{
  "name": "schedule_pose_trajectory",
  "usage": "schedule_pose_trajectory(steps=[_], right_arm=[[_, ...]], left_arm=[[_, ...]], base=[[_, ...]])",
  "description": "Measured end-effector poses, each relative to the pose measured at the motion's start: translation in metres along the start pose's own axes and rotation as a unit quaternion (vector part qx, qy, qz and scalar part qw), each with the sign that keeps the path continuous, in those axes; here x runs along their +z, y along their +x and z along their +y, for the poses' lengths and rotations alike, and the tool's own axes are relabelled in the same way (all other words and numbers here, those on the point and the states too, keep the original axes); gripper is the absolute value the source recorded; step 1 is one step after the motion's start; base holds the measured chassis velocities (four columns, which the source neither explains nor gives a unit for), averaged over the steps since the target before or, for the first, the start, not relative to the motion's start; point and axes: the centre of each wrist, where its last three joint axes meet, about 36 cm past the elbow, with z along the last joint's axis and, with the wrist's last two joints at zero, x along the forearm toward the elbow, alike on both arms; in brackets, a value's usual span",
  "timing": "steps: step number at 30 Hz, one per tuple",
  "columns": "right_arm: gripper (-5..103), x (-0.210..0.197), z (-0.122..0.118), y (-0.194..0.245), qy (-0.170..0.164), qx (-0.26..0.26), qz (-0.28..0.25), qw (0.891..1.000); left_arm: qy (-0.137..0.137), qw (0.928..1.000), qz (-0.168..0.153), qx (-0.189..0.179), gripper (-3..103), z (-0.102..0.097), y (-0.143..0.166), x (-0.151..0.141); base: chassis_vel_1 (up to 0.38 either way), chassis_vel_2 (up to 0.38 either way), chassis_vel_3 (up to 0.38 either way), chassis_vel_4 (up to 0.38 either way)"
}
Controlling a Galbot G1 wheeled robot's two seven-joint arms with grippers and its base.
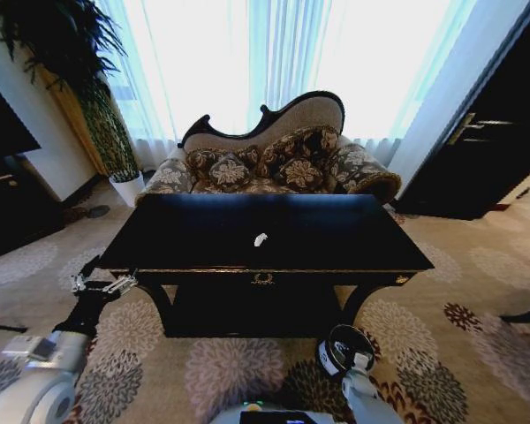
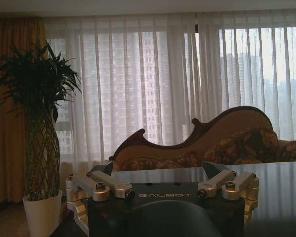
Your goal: Move to the front of the table and place the trash on the table into the trash bin.
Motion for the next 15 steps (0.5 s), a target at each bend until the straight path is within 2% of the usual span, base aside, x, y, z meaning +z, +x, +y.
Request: schedule_pose_trajectory(steps=[3, 6, 8, 12, 15], right_arm=[[100, 0.012, 0.000, 0.015, 0.013, -0.012, -0.014, 1.000], [100, 0.032, -0.006, 0.038, 0.047, -0.033, -0.059, 0.997], [100, 0.035, -0.008, 0.044, 0.050, -0.039, -0.067, 0.996], [100, 0.043, -0.016, 0.074, 0.039, -0.061, -0.087, 0.994], [100, 0.035, -0.018, 0.096, 0.020, -0.081, -0.115, 0.990]], left_arm=[[0.000, 1.0000, 0.000, 0.000, 100, 0.000, 0.000, 0.000], [0.000, 1.0000, 0.000, 0.000, 100, 0.000, 0.000, 0.000], [0.000, 1.0000, 0.000, 0.000, 100, 0.000, 0.000, 0.000], [0.000, 1.0000, 0.000, 0.000, 100, 0.000, 0.000, 0.000], [0.000, 1.0000, 0.000, 0.000, 100, 0.000, 0.000, 0.000]], base=[[0.000, 0.000, 0.000, 0.000], [0.000, 0.000, 0.000, 0.000], [0.000, 0.000, 0.000, 0.000], [0.000, 0.000, 0.000, 0.000], [0.000, 0.000, 0.000, 0.000]])
